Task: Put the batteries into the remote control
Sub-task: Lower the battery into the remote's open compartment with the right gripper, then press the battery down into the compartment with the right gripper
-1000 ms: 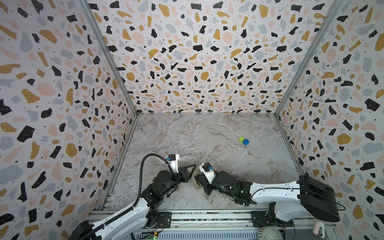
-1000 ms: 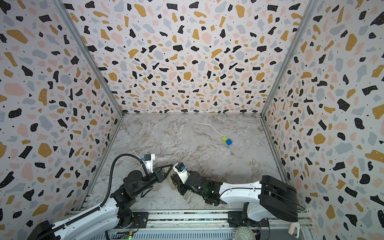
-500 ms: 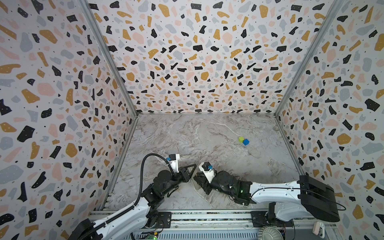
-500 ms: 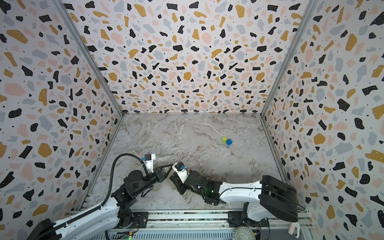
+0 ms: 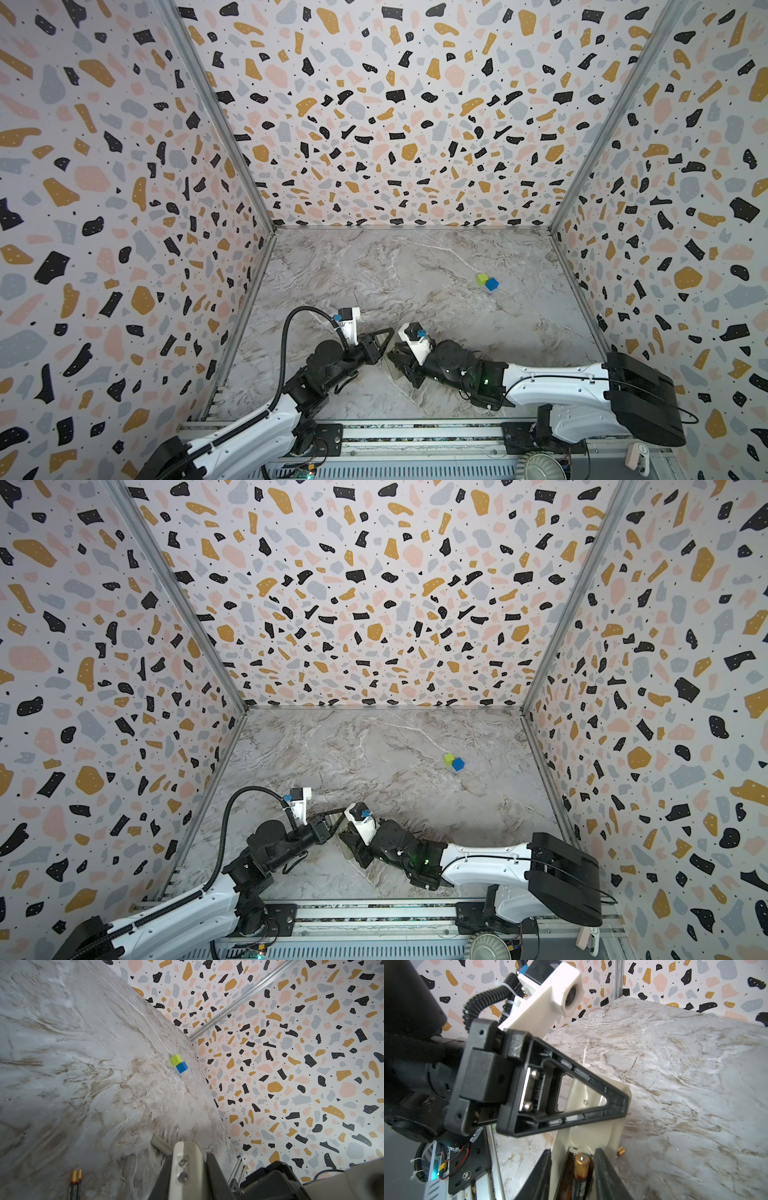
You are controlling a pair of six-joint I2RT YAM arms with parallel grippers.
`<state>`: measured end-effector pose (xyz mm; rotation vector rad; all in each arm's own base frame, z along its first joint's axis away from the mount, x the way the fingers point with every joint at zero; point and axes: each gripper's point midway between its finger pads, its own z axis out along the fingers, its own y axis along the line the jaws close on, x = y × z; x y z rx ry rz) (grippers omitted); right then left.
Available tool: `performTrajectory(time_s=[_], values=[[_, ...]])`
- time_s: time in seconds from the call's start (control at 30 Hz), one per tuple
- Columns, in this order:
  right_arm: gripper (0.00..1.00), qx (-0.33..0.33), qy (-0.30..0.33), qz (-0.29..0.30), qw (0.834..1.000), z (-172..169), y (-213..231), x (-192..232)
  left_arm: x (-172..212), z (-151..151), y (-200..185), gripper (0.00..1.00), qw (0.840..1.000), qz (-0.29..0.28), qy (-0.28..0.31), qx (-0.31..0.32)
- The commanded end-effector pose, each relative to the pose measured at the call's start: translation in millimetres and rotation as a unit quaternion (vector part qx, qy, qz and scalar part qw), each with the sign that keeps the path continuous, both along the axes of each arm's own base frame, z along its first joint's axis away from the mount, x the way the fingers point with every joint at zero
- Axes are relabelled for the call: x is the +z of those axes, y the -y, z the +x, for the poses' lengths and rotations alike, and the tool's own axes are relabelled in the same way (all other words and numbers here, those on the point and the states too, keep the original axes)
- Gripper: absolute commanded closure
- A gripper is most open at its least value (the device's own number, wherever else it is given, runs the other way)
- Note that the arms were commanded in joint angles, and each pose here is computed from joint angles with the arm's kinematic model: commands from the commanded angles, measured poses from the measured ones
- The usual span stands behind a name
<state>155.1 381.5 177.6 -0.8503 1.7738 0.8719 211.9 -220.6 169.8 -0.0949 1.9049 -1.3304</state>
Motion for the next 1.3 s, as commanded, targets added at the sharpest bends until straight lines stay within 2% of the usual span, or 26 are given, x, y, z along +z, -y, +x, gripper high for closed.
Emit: performTrajectory(time_s=[0.0,0.27,0.43,0.6,0.77,0.97,1.1,1.27], values=[[0.61,-0.005,0.02,0.024,1.0,3.4,-0.9,30.1,20.5,-2.9,4.6,1.0,0.999,-0.03,0.028,-0.013],[0.57,0.019,0.046,0.027,0.998,-10.3,0.1,49.2,20.5,-4.8,6.6,1.0,0.999,-0.028,0.028,-0.021],[0.57,0.044,0.111,-0.026,0.993,-22.2,23.1,57.9,21.3,-8.6,11.5,1.0,0.999,-0.016,0.03,-0.04],[0.57,0.105,0.176,-0.099,0.974,-37.4,42.4,61.0,24.4,-14.6,20.0,1.0,0.997,-0.002,0.033,-0.072],[0.55,0.169,0.233,-0.15,0.946,-49.3,43.5,57.7,30.9,-21.6,28.8,1.0,0.994,0.001,0.034,-0.106],[0.52,0.218,0.262,-0.207,0.917,-51.3,32.0,47.2,37.0,-27.1,32.8,1.0,0.991,0.008,0.035,-0.128],[0.56,0.229,0.262,-0.228,0.909,-50.2,27.5,41.3,38.8,-30.8,33.9,1.0,0.99,0.004,0.039,-0.137],[0.62,0.227,0.258,-0.228,0.911,-49.6,24.8,39.0,35.6,-32.9,33.8,1.0,0.989,0.004,0.037,-0.141]])
